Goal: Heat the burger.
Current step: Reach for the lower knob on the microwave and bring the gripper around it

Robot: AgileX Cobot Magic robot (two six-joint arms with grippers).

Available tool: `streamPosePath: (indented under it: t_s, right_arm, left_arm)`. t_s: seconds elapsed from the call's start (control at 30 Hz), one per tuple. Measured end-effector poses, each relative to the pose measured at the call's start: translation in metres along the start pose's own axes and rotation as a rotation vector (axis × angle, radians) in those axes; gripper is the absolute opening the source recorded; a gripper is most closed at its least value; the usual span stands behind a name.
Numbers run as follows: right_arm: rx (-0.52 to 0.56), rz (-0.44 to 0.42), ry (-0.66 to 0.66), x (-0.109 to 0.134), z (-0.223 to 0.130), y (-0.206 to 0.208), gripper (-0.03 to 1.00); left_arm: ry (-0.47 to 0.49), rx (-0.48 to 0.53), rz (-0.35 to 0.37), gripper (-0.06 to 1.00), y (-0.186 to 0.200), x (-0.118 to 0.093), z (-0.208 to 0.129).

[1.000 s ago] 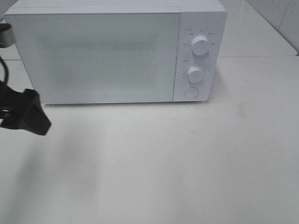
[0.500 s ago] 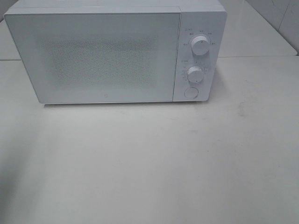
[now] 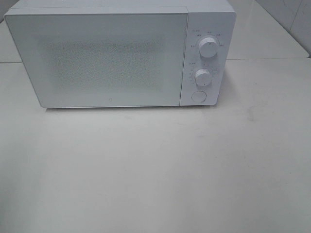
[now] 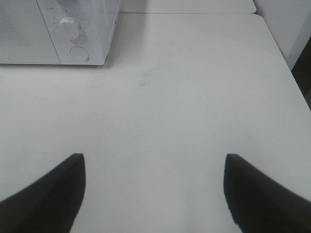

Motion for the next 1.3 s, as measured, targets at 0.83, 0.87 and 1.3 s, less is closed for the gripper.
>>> streamPosePath:
  t_s: [0.83, 0.87, 1.3]
  right_arm:
    - [0.0, 0.0, 0.0, 0.0, 0.0, 0.0, 0.76]
    - [0.0, 0.0, 0.0, 0.0, 0.0, 0.0, 0.76]
    - [0.0, 0.0, 0.0, 0.0, 0.0, 0.0, 0.76]
  left_arm:
    - [-0.072, -0.404, -0.157, 0.99, 0.06, 0.001, -0.04]
    - [-0.073, -0.422, -0.161, 0.99, 0.062, 0.001, -0.041]
    - [-0.072, -0.423, -0.167, 0.99, 0.062, 0.001, -0.042]
Point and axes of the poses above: a point on each arm's last joint axis where the gripper is mounted, y pointing back along that axis away from the gripper, x along the wrist's bending axis when the last joint is at zero, z = x × y, the point moved 5 cm from there along -y, pointing out along that axis toward the gripper, and after that the axes turned 12 degrees about y, right-handed, at the moved point
